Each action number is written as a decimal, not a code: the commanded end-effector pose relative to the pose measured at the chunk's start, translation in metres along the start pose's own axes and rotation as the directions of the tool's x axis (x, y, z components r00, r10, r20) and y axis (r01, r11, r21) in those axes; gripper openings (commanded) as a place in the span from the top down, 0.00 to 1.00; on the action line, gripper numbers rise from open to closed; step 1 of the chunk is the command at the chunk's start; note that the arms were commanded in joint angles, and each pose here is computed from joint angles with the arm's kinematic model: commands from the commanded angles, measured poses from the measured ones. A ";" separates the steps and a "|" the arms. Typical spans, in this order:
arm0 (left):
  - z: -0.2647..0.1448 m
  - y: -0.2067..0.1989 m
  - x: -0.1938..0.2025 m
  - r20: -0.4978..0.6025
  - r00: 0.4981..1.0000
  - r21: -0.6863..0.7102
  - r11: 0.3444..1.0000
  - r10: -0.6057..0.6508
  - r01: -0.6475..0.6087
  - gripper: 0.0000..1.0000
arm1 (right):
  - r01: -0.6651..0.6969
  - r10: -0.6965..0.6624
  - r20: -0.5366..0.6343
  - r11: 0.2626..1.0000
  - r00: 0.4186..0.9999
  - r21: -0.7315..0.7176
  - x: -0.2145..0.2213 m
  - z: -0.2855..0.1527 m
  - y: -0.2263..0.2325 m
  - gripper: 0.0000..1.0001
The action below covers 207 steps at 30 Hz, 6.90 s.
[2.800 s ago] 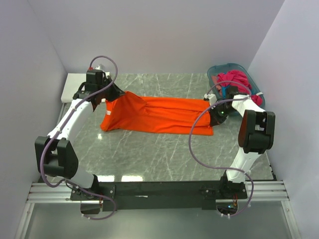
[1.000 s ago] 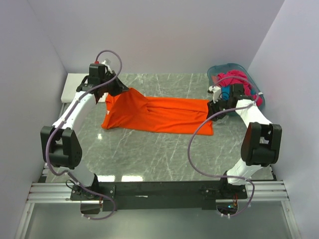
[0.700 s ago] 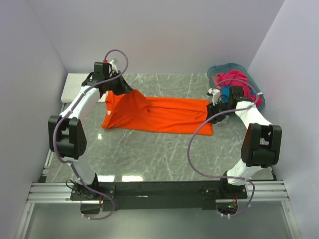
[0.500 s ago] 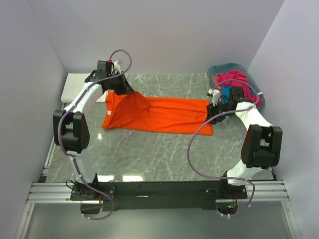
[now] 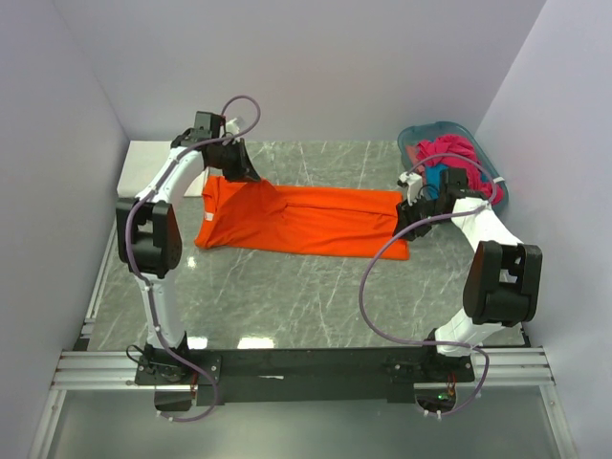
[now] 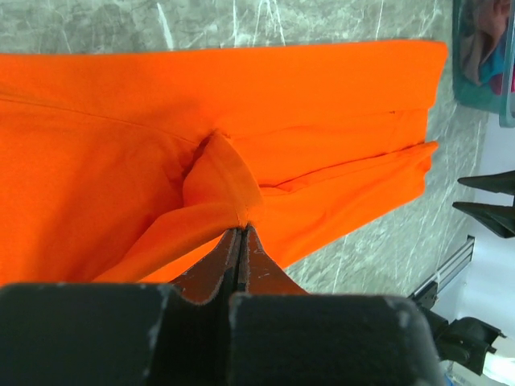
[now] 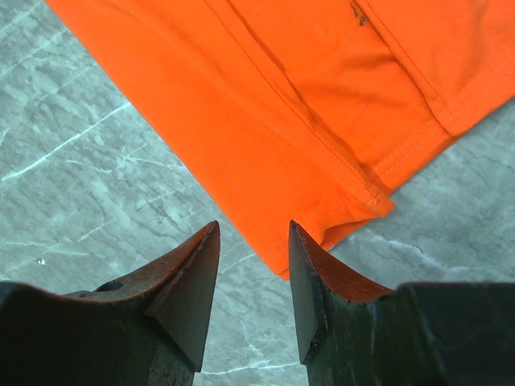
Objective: Fold and stack the t-shirts
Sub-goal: Fold the tshirt
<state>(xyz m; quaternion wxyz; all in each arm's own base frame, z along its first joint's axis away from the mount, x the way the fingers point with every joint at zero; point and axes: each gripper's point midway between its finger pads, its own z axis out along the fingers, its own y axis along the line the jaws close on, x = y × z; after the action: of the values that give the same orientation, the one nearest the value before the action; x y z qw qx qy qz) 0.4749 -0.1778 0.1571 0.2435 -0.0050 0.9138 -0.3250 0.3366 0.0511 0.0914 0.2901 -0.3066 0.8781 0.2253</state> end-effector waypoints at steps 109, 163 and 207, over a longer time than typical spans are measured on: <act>-0.146 0.084 -0.023 0.542 0.835 -0.254 0.929 -0.094 0.270 0.16 | 0.103 -0.102 0.019 0.987 0.995 -0.121 0.000 -0.006 0.039 0.51; -0.109 0.176 0.083 0.536 0.736 -0.137 0.817 -0.414 0.559 0.97 | -0.185 0.201 -0.075 0.967 0.977 0.177 0.037 -0.012 -0.022 0.50; -0.125 0.190 0.097 0.584 0.717 -0.232 0.769 -0.380 0.596 0.99 | -0.193 0.268 -0.318 0.949 0.909 0.249 0.125 -0.018 -0.016 1.00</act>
<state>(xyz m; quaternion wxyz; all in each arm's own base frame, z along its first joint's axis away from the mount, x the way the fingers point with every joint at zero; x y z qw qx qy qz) 0.3615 0.0140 0.0765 0.3457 -0.3846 0.8311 -0.2044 0.2767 0.0012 0.0135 0.1420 -0.1886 0.9606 0.1465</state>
